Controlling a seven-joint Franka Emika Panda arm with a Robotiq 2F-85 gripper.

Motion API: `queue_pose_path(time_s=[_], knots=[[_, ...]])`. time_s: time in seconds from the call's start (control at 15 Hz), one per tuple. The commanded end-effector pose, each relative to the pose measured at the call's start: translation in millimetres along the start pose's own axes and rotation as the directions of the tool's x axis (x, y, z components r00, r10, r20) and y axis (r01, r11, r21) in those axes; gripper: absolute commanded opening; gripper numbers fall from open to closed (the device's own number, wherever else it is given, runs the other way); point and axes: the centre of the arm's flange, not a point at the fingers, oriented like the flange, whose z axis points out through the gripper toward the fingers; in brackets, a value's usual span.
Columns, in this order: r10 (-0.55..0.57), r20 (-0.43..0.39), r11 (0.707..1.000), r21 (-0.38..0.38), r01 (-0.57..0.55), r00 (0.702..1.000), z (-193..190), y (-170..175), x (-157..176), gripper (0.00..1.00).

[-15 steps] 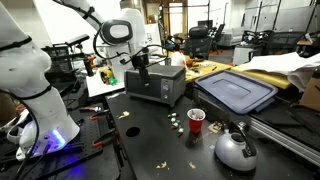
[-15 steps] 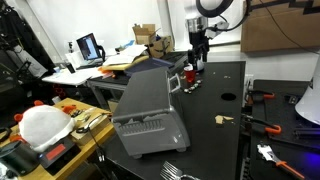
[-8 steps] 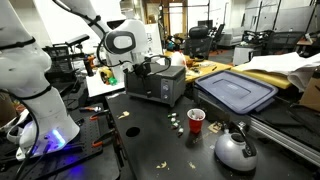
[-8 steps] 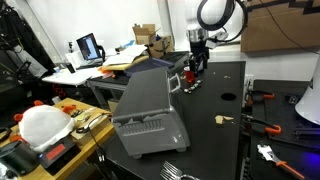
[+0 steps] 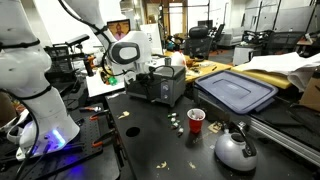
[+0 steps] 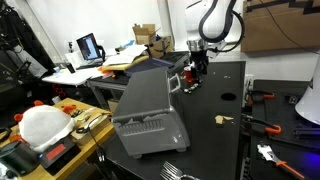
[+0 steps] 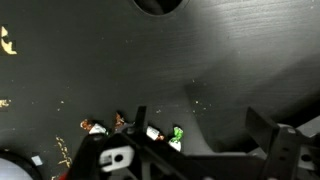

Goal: Put two pieces of candy in the red cup.

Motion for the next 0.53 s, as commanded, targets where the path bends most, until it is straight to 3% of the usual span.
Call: queue_pose_path(time_s=[0.0,0.47], knots=[[-0.033,-0.017,0.999,-0.009,0.032,0.999,14,-3,13,1.0],[-0.059,-0.012,0.998,-0.008,0.059,0.998,33,-13,35,1.0]])
